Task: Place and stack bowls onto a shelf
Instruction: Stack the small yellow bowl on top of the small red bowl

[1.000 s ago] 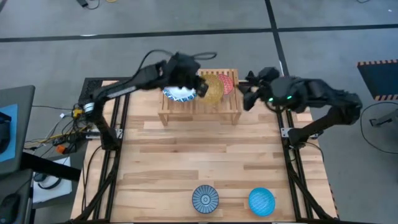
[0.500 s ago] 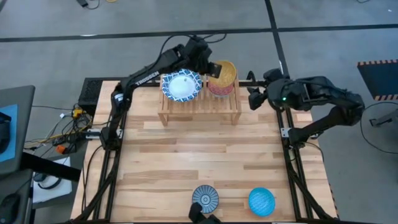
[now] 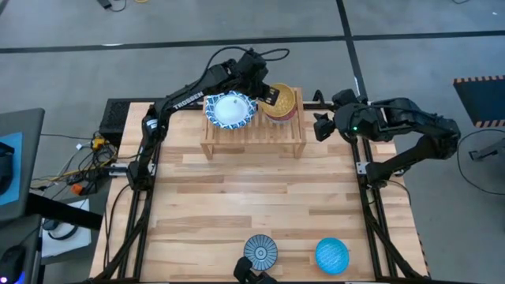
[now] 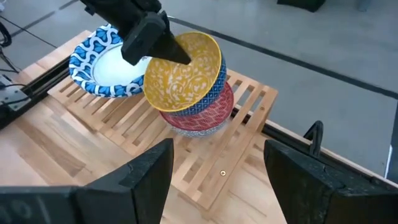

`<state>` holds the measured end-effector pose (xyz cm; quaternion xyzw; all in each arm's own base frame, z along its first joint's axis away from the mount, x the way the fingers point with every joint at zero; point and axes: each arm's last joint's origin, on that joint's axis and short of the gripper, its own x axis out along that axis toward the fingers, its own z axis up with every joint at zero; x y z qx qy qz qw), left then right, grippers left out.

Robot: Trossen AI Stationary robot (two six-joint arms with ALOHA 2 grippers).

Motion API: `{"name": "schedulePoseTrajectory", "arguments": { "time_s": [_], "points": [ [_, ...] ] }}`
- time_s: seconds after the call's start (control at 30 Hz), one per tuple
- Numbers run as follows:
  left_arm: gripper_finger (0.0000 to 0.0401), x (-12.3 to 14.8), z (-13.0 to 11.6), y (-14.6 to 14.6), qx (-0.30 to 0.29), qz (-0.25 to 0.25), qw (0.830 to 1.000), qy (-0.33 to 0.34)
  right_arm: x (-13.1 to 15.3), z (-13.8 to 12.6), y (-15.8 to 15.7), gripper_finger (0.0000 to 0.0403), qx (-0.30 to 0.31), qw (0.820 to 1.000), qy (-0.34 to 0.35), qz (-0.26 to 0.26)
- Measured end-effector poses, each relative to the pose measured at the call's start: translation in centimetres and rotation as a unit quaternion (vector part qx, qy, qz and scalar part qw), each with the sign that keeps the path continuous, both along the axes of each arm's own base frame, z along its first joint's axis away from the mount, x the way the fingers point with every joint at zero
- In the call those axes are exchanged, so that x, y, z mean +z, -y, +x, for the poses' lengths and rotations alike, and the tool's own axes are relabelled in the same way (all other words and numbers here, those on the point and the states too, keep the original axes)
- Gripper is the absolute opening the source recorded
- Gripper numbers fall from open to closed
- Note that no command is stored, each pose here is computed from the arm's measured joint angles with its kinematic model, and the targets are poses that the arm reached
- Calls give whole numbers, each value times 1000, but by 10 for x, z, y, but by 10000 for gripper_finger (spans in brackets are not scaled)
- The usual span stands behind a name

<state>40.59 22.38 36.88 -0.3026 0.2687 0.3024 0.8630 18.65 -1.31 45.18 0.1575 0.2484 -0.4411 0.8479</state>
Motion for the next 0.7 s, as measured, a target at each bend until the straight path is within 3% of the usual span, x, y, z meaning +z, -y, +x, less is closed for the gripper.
{"name": "schedulePoseTrajectory", "arguments": {
  "time_s": [0.3, 0.7],
  "points": [
    [49, -2, 0, 0, -10, 21, 1000, -17, 0, 0, 0, 276, 0, 1000, 1, 0],
    [103, -19, 3, 2, -15, -15, 999, -27, 0, 0, 0, 276, -1, 1000, 4, 3]
  ]
}}
